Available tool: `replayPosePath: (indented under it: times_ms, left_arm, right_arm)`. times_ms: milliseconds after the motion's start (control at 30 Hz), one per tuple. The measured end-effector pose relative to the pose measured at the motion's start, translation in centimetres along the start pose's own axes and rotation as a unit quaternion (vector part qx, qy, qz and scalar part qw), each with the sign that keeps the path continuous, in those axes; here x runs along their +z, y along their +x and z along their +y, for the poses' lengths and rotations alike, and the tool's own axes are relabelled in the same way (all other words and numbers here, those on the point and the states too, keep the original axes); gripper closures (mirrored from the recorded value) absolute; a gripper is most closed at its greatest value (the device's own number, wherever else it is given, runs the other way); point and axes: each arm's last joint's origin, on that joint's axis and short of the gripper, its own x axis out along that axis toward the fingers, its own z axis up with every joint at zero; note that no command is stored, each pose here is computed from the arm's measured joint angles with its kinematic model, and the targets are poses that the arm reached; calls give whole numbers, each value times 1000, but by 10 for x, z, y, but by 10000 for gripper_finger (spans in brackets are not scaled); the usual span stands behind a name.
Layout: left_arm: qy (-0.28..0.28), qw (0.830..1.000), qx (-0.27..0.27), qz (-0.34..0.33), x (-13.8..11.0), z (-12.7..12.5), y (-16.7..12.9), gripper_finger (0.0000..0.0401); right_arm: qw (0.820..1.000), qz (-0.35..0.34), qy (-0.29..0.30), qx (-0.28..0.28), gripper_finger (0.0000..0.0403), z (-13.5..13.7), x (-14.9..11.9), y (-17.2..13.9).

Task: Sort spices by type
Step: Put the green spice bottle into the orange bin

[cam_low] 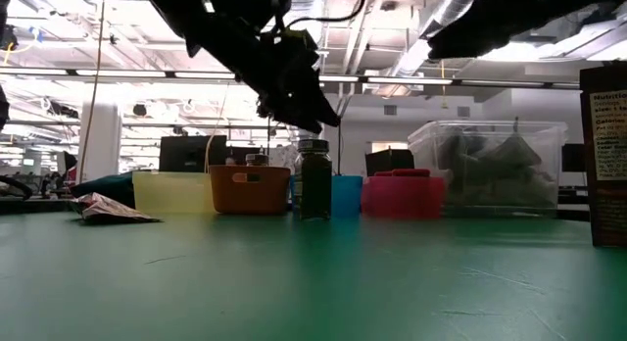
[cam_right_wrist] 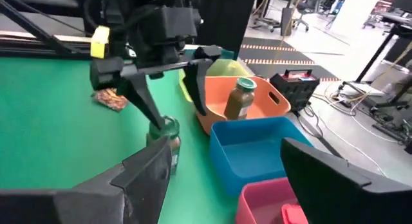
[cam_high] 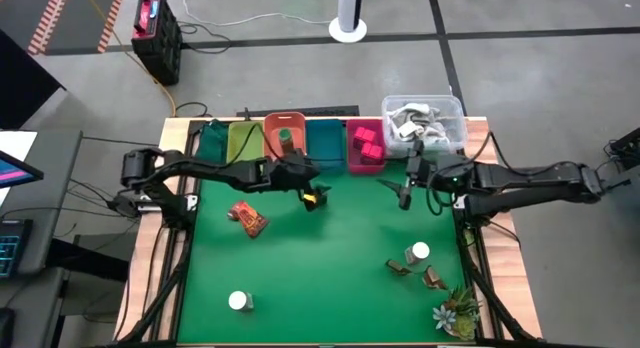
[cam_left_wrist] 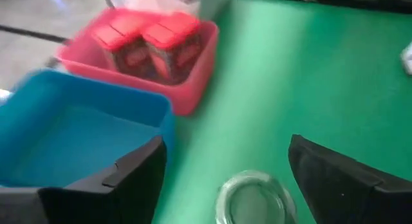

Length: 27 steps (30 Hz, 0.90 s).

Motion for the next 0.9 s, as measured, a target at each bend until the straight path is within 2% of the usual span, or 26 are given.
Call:
replayPosePath:
  times_ms: [133,367,567,700,900]
  left_arm:
    - [-12,999,-34,7,-5,2,10,84]
    - [-10,998,-45,34,-27,-2,36,84]
    - [-8,998,-45,45,-33,-2,41,96]
    - [-7,998,-45,44,-33,-2,41,129]
    - [-11,997,-57,44,-33,-3,41,219]
  right_arm:
    - [1000,-3,4,-7,86,-3,-5,-3]
    - [1000,7,8,-6,86,-2,-9,-1]
    - [1000,10,13,-4,86,-1,-10,-1]
    - [1000,9,13,-3,86,-1,-10,-1]
    - [1000,9,15,-3,86,-1,-10,-1]
